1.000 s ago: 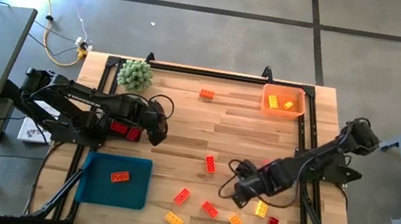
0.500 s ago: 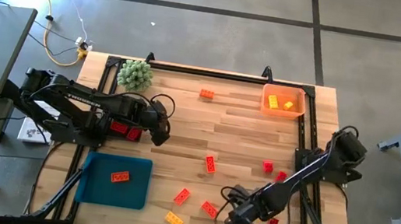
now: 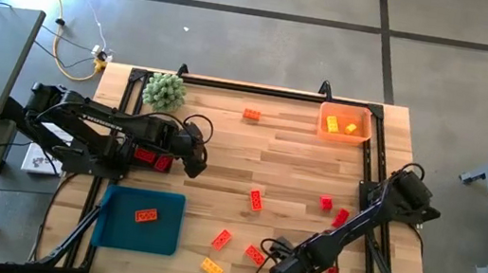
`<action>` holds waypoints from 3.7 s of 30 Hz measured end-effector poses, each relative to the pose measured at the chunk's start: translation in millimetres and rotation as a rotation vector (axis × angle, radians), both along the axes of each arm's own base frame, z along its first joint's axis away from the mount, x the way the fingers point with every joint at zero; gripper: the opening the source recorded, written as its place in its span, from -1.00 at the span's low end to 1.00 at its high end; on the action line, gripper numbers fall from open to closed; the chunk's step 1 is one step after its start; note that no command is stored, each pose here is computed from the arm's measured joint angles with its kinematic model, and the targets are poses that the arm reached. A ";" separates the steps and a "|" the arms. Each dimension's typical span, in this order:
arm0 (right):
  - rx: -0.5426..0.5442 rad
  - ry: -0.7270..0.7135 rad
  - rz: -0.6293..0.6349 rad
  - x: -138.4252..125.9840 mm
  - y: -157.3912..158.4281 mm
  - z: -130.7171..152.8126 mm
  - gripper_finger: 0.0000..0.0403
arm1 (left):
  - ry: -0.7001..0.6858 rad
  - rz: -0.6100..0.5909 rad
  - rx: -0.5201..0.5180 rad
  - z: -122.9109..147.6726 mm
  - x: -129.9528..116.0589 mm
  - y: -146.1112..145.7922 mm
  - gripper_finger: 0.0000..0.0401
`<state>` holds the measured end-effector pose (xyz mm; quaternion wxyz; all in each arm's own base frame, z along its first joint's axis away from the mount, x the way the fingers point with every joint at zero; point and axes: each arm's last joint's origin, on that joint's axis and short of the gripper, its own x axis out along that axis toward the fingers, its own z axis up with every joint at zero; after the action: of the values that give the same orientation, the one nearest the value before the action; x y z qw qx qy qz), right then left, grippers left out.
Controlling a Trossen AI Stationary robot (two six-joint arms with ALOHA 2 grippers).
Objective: Sort & place blocks by color
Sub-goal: Put the yellow game piece into the orange bin
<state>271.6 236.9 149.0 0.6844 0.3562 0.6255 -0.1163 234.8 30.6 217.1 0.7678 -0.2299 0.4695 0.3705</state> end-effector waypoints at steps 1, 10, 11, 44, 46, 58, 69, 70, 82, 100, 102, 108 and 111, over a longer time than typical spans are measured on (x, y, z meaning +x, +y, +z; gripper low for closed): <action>0.001 0.004 0.002 -0.2 0.0 -0.3 -0.02 | -0.001 0.001 0.000 0.0 0.1 0.0 -0.07; -0.056 0.046 -0.031 -4.0 -4.7 -1.6 -0.06 | -0.006 0.000 0.001 0.2 0.5 0.0 -0.07; -0.067 0.062 -0.040 -5.3 -5.9 -1.8 -0.09 | -0.007 0.000 0.001 0.2 0.6 0.1 -0.07; -0.275 0.063 -0.021 5.2 -16.0 30.0 -0.62 | -0.011 -0.024 0.010 0.6 1.8 0.2 -0.07; -0.305 0.059 -0.017 10.3 -22.9 33.7 -0.62 | -0.009 -0.028 0.011 0.6 1.8 0.2 -0.07; -0.372 0.091 0.118 42.1 -81.0 38.3 -0.62 | 0.004 -0.061 0.022 0.5 1.8 0.1 -0.07; -0.438 0.215 0.195 57.2 -156.3 38.6 -0.62 | 0.011 -0.123 0.027 0.5 2.9 -10.4 -0.07; -0.447 0.227 0.197 57.7 -163.0 38.7 -0.62 | 0.012 -0.132 0.028 0.5 3.0 -12.0 -0.07; -0.529 0.376 0.219 54.7 -237.1 41.2 -0.62 | -0.001 -0.242 0.051 1.6 6.5 -25.7 -0.07; -0.825 0.530 0.049 47.8 -342.7 126.1 -0.62 | -0.232 -0.517 0.258 20.1 35.2 -26.4 -0.07; -0.820 0.527 0.026 44.3 -355.5 132.2 -0.62 | -0.258 -0.537 0.286 22.8 38.0 -25.7 -0.07; -0.765 0.591 -0.055 23.7 -399.1 130.8 -0.62 | -0.320 -0.560 0.376 30.9 44.7 -14.6 -0.07; -0.687 0.620 -0.093 9.2 -420.7 122.3 -0.62 | -0.347 -0.541 0.418 34.9 46.8 -4.0 -0.07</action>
<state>280.8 -183.8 271.3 0.5377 0.0850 0.7090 -0.4483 281.6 26.6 252.0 0.9362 0.0045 0.2908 0.1975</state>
